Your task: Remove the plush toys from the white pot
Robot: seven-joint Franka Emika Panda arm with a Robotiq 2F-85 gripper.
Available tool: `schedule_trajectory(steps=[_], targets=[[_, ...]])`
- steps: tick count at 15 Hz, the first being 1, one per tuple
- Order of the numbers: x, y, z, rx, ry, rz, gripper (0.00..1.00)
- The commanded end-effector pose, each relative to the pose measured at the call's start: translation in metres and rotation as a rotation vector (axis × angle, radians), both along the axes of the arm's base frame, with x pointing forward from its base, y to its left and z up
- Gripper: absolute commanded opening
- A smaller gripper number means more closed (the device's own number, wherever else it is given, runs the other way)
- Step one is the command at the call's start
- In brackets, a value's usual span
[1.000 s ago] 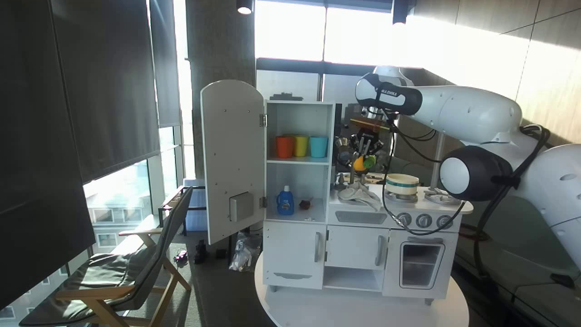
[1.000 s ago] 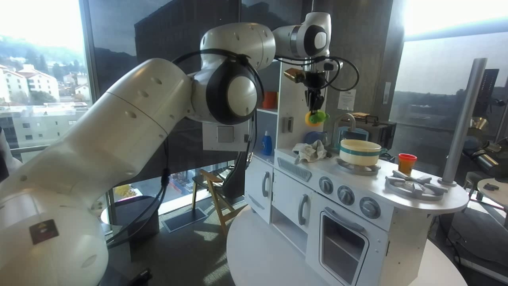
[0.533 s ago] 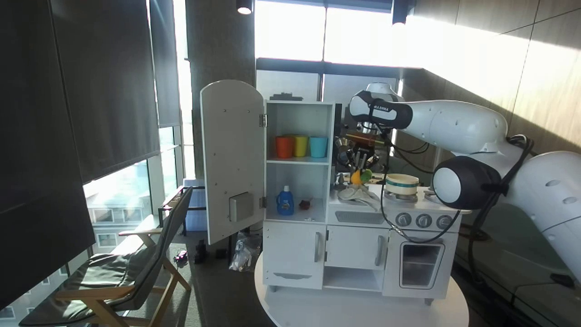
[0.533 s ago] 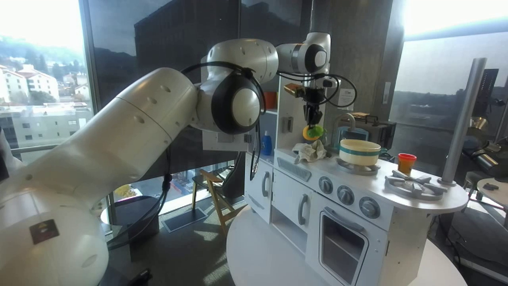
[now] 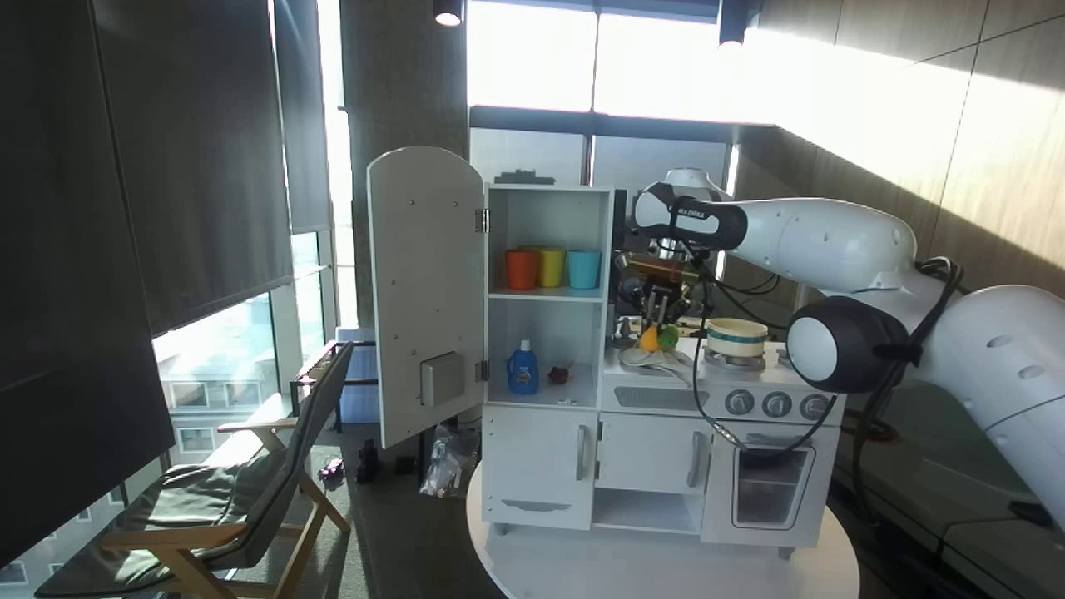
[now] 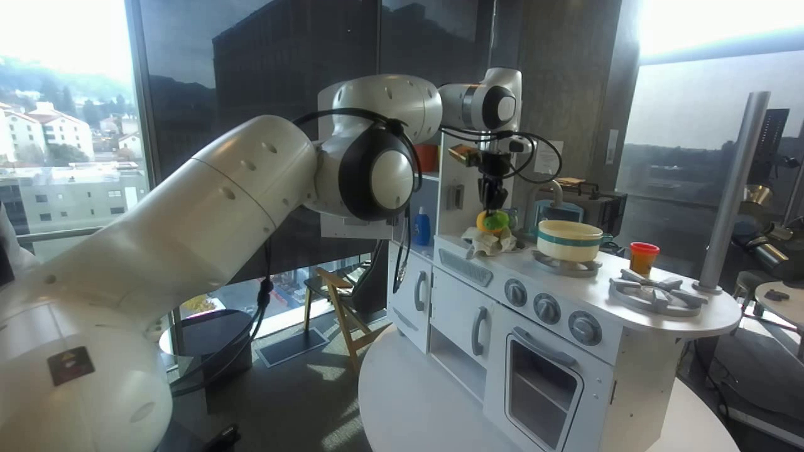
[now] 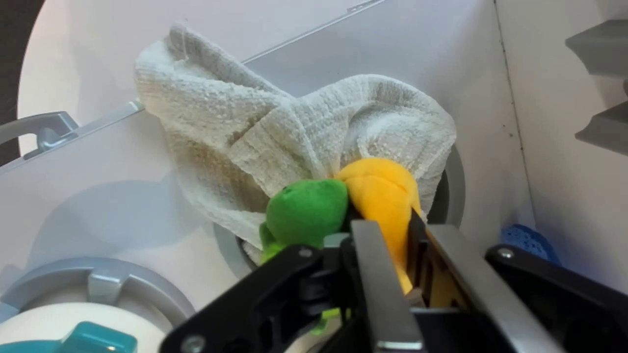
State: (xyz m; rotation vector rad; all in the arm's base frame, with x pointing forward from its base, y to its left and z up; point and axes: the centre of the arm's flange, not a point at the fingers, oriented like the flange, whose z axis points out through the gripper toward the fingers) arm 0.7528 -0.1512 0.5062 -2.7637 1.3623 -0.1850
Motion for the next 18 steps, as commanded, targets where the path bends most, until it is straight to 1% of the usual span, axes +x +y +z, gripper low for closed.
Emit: schedule_trajectory(steps=[1,3,4,6,7,9,13,15,16,18], targets=[[0.023,-0.002,-0.001,0.018,0.012,-0.008,0.52],[0.025,-0.005,-0.009,0.021,0.023,-0.020,0.66],[0.025,-0.006,-0.012,0.022,0.026,-0.023,0.76],[0.025,-0.008,-0.014,0.026,0.029,-0.035,0.89],[0.023,-0.010,-0.012,0.027,0.024,-0.038,0.98],[0.019,-0.016,-0.004,0.030,0.007,-0.052,1.00],[0.004,-0.037,0.024,0.044,-0.049,-0.100,1.00],[-0.004,-0.048,0.042,0.066,-0.069,-0.132,1.00],[-0.011,-0.053,0.052,0.065,-0.076,-0.148,1.00],[-0.028,-0.059,0.070,0.051,-0.102,-0.141,1.00]])
